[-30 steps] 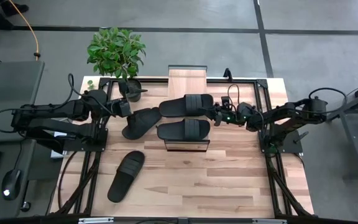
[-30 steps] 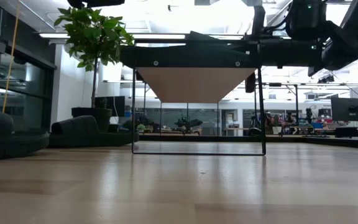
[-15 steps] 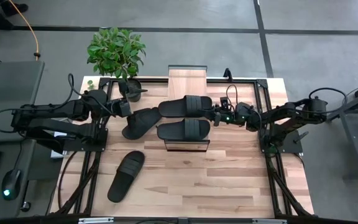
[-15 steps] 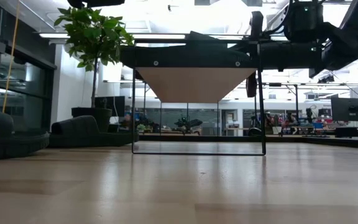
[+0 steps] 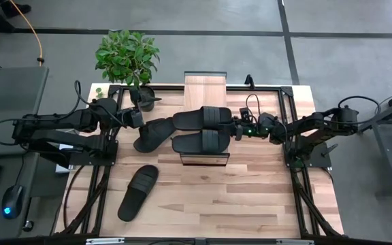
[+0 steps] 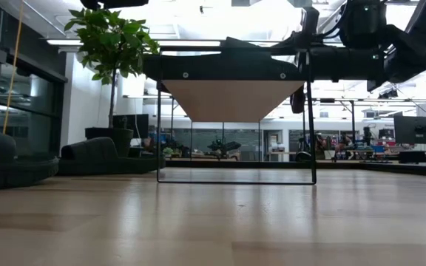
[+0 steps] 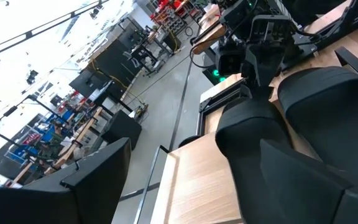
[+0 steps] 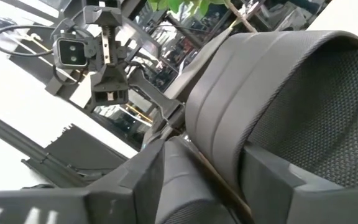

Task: Pick and place slides into the shelf
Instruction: Put the bottom right black slipper on the shelf

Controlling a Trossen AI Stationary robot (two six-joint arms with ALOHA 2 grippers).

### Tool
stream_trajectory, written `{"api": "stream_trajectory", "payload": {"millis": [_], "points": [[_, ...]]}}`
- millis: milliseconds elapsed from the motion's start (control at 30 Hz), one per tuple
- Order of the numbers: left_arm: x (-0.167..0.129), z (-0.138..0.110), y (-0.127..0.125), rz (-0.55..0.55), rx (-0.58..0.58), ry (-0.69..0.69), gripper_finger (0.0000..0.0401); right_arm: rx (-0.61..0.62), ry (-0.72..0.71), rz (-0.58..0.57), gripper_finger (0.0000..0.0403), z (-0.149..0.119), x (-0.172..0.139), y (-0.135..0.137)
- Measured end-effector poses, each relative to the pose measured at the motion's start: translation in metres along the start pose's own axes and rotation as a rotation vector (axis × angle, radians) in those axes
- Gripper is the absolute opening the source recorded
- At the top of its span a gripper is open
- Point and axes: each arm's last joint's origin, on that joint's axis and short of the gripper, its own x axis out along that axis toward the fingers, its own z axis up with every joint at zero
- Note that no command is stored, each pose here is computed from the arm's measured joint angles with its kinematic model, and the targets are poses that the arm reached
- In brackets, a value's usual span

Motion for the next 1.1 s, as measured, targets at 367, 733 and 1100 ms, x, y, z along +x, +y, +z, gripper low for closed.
{"api": "stream_trajectory", "payload": {"millis": [367, 733, 1100], "points": [[0.000, 0.000, 0.000, 0.000, 0.000, 0.000, 0.0337, 0.022, -0.001, 0.003, 0.0193, 0.001, -0.001, 0.001], [0.000, 0.000, 0.000, 0.000, 0.000, 0.000, 0.0337, 0.020, 0.049, -0.097, 0.0193, 0.010, -0.015, 0.012], [0.000, 0.000, 0.000, 0.001, -0.001, 0.000, 0.0337, 0.018, 0.077, -0.141, 0.0193, 0.014, -0.025, 0.017]]}}
